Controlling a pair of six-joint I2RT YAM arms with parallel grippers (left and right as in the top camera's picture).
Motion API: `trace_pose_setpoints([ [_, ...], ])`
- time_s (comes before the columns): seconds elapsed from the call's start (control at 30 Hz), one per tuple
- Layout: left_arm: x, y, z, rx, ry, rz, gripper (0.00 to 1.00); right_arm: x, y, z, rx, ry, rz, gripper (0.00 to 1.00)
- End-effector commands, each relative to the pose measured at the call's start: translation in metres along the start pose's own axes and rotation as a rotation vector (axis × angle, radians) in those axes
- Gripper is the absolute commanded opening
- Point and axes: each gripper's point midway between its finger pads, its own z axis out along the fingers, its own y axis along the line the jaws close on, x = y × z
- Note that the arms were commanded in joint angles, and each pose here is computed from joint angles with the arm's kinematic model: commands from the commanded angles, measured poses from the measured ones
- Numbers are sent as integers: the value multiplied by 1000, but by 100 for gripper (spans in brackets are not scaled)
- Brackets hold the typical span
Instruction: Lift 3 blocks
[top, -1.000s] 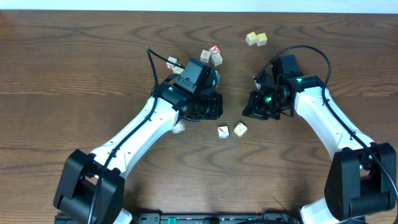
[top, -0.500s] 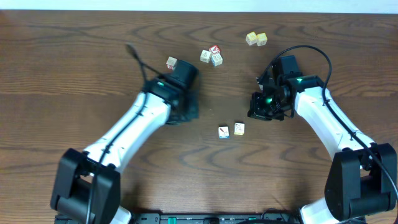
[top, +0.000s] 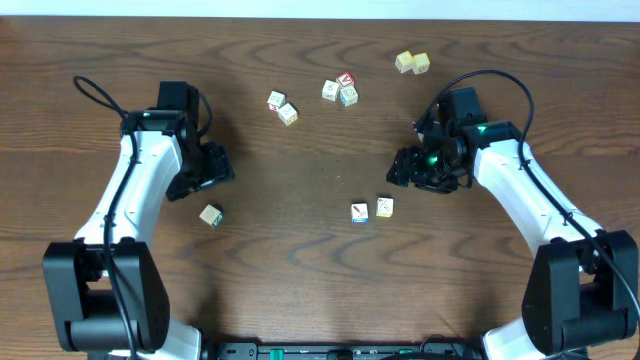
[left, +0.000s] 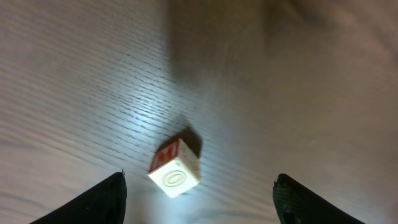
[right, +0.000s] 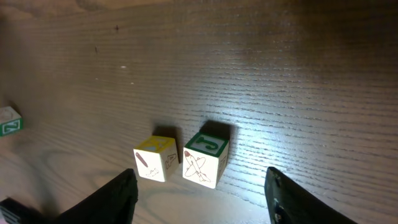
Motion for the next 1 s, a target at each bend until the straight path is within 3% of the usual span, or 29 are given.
trace_pose_setpoints([
  [0.0,15,8,26,-17,97,100,76,1,11,-5,-8,-15,-42,64],
  [0.2,24,12,52,-65,182,-107,74,3,12,-4,-7,-8,-51,68],
  [0.33,21,22,54,-132,156,-233,73,4,11,-4,-5,-4,-67,70],
  [0.6,22,33,53,-202,132,-354,72,8,10,-4,-1,10,-61,72],
  [0.77,37,23,61,-158,186,-515,66,7,10,-4,-2,6,-63,73],
  [0.97,45,15,78,-93,201,-543,65,8,10,-4,-1,10,-62,74],
])
